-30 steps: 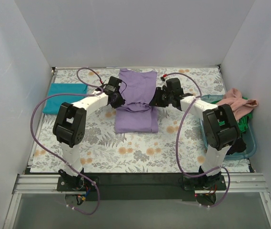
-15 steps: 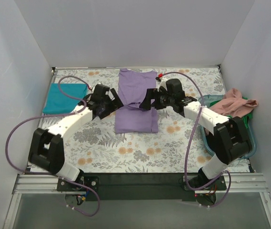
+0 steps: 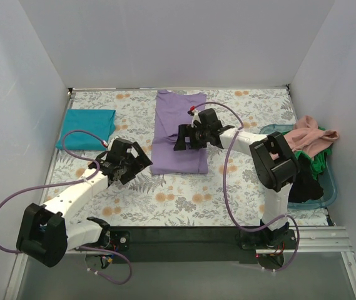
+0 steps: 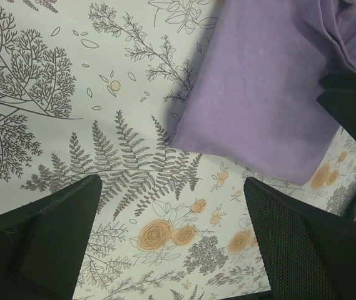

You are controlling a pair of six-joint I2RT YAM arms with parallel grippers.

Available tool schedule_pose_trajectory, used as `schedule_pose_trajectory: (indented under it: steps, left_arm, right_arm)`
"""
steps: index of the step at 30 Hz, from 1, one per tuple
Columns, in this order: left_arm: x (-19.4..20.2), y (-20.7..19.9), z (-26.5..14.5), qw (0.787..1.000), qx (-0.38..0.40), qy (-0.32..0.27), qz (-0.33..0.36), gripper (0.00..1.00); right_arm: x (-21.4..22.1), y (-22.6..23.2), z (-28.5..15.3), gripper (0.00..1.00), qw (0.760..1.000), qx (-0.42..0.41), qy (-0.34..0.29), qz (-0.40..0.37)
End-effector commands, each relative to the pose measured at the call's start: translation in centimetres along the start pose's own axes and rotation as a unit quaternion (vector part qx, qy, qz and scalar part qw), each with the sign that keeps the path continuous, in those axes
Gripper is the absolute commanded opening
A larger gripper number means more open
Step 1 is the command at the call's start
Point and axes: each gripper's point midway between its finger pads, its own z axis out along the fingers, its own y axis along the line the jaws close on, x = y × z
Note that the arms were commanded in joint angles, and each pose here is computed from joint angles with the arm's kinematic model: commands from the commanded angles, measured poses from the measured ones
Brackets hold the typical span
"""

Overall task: Fold and stack the t-shirts
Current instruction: Fold the tshirt

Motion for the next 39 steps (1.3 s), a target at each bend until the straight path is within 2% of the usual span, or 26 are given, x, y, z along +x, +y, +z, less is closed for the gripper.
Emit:
schedule_pose_trajectory:
  steps: [1,9,14,17,21,26,27,29,30,33,34,39]
  left_arm:
    - [-0.7,-0.3,-0.5,1.0,0.007,-0.016,-0.01,0.98]
    - [-0.3,0.4,0.4,1.0,-0.011,-0.009,-0.009,0.98]
    - [0.1,0.3,1.1,1.0,-0.012,0.004,-0.004,0.98]
    - [0.1,0.2,1.2,1.0,-0.011,0.006,-0.002,0.98]
    - [0.5,0.0,1.7,1.0,-0.006,0.016,0.002,0.98]
    - [1.1,-0.7,2.8,0.999,0.011,0.031,0.0,0.98]
    - [1.5,-0.9,3.0,0.999,0.017,0.044,0.0,0.98]
    - [2.2,-0.9,3.8,0.998,0.017,0.061,0.0,0.97]
    - [2.4,-0.8,4.1,0.998,0.015,0.065,-0.001,0.92]
    - [3.2,-0.6,5.0,0.996,0.015,0.084,-0.003,0.76]
    - [3.6,-0.4,5.2,0.996,0.012,0.09,-0.004,0.68]
    - [3.8,0.3,6.2,0.996,-0.004,0.091,-0.007,0.49]
  right_arm:
    - [-4.6,0.3,0.8,0.98,0.998,0.001,-0.058,-0.013]
    - [-8.8,-3.0,1.8,0.98,0.991,0.04,-0.127,-0.006]
    - [-11.8,-3.0,1.6,0.98,0.989,0.016,-0.144,-0.016]
    - [-12.7,-2.4,-0.1,0.98,0.988,0.011,-0.155,-0.022]
    - [-13.2,-0.2,-5.0,0.99,0.982,0.019,-0.183,-0.048]
    - [-6.0,-0.3,-8.6,0.98,0.988,0.029,-0.147,-0.023]
    - [-2.4,-1.0,-9.5,0.98,0.991,0.036,-0.129,-0.009]
    - [0.4,-1.6,-10.5,0.99,0.991,0.045,-0.127,0.011]
    - [3.4,-2.1,-11.1,0.98,0.992,0.05,-0.113,0.02]
    - [6.6,-1.8,-11.9,0.93,0.994,0.035,-0.102,0.036]
    - [8.4,-2.2,-11.8,0.91,0.995,0.034,-0.087,0.046]
    - [9.6,-1.8,-11.2,0.75,0.996,0.019,-0.08,0.043]
